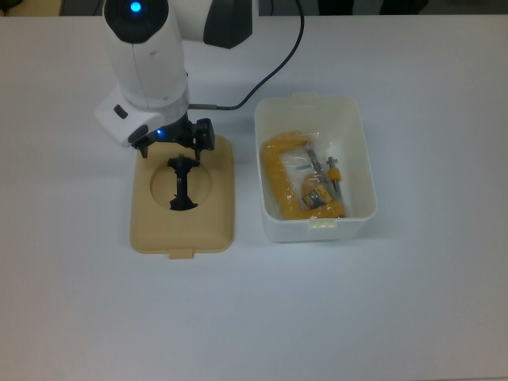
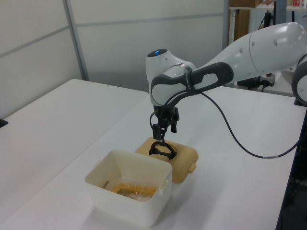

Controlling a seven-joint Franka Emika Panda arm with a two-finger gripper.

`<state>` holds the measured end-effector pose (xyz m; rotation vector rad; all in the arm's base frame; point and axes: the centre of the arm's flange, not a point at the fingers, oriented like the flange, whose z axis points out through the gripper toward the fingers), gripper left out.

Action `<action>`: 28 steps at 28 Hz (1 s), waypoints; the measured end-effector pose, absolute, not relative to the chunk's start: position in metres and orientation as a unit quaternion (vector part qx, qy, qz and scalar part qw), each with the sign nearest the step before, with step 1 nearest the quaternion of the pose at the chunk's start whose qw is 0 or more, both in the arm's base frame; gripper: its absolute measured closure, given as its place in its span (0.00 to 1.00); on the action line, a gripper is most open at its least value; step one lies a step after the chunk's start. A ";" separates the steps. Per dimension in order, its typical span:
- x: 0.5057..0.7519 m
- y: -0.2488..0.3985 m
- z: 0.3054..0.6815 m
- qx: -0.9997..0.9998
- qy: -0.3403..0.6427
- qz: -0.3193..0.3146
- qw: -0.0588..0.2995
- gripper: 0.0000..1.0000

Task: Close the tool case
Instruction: 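Grasp the black handle of the beige lid with the gripper, then lift the lid and carry it over the white box, lowering it on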

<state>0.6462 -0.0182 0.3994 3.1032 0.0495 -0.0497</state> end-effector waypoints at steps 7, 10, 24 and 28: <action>0.651 -0.014 0.386 0.999 0.024 -0.012 0.025 0.23; 0.653 -0.011 0.381 0.999 0.026 -0.009 0.026 0.34; 0.654 -0.007 0.379 0.999 0.030 -0.007 0.025 0.89; 0.655 -0.007 0.380 0.999 0.030 -0.005 0.025 0.89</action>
